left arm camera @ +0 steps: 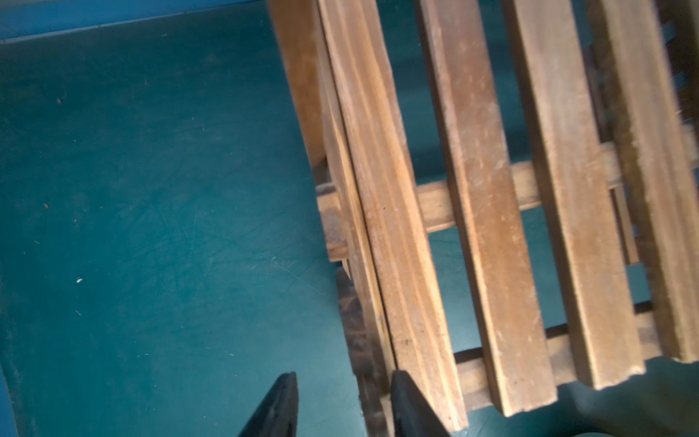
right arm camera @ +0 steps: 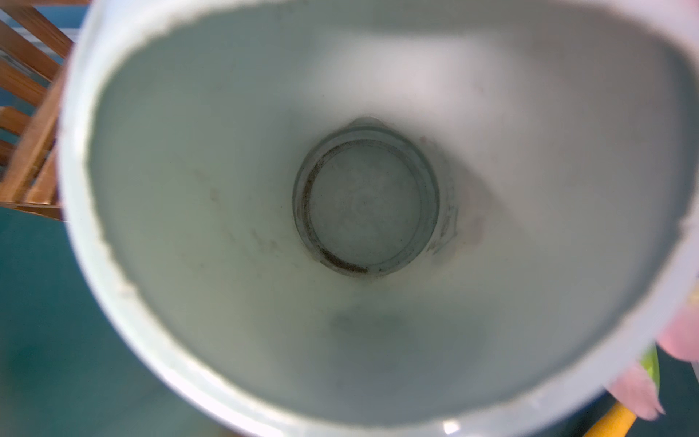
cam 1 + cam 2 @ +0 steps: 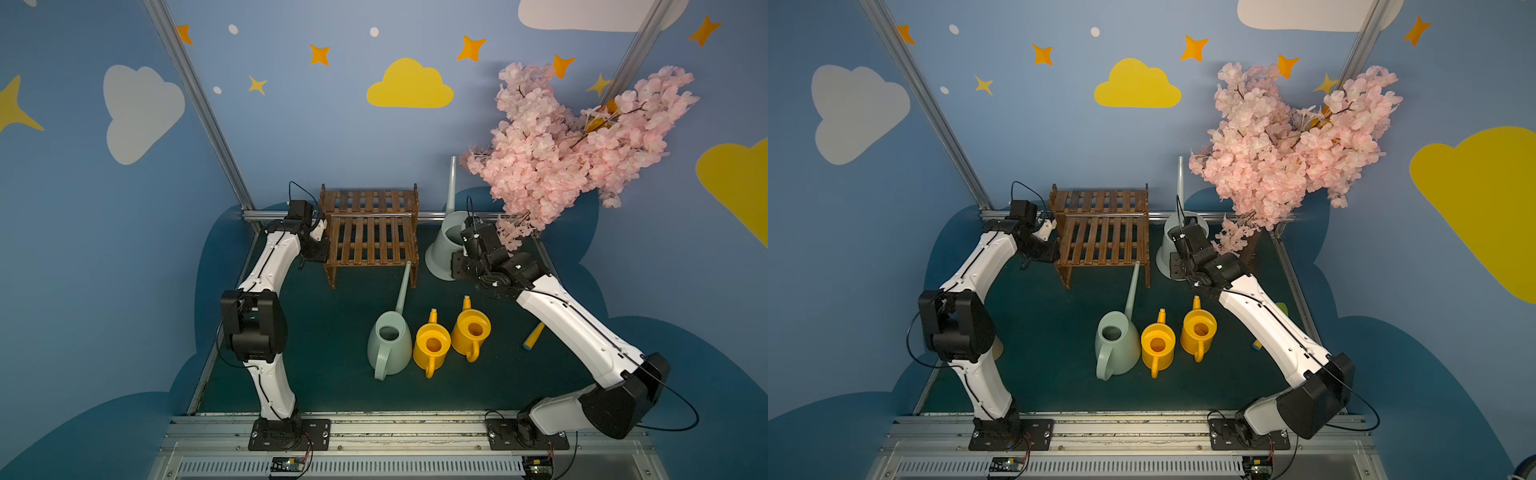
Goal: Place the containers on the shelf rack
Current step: 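Pick up a container from the center of the board, then place the container on the shelf.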
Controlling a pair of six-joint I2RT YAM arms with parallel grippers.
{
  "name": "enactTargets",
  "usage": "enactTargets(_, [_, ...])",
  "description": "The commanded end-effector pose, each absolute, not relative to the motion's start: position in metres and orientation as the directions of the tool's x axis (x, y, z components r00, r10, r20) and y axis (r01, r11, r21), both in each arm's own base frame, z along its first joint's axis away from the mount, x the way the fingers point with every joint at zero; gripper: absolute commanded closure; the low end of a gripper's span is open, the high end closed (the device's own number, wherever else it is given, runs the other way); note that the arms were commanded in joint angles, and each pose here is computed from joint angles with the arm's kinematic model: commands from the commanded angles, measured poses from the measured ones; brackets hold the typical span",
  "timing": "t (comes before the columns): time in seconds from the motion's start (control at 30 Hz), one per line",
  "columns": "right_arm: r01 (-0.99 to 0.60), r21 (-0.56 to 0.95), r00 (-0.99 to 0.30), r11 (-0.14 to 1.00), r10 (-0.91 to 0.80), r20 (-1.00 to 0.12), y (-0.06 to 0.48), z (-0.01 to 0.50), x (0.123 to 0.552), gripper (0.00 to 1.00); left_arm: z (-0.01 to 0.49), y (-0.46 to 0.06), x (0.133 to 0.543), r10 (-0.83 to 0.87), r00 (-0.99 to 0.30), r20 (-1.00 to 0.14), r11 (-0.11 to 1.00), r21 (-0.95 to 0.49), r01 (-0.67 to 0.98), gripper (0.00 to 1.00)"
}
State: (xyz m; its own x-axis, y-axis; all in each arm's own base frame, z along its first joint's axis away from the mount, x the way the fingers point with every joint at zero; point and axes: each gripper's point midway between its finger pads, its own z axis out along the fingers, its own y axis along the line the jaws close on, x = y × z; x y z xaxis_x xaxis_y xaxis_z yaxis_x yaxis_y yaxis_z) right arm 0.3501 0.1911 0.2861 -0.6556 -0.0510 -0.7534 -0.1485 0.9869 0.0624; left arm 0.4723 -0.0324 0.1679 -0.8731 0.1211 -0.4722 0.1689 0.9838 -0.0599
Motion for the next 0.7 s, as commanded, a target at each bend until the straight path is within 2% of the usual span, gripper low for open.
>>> enactTargets(0.0, [-0.18,0.119,-0.561,0.976,-0.002,-0.828,0.195,0.339,0.346,1.0,0.168,-0.034,0.472,0.113,-0.881,-0.46,0.985,-0.066,0.161,0.6])
enactTargets(0.47, [-0.271,0.071,-0.42,0.96,-0.052,-0.906,0.236,0.428,0.319,0.99,0.157,-0.055,0.453,0.076,-0.919,-0.386,0.979,-0.146,0.143,0.83])
enactTargets(0.67, [-0.289,0.082,-0.383,0.954,-0.037,-0.923,0.254,0.449,0.326,0.99,0.152,-0.063,0.445,0.061,-0.929,-0.364,0.973,-0.187,0.137,0.85])
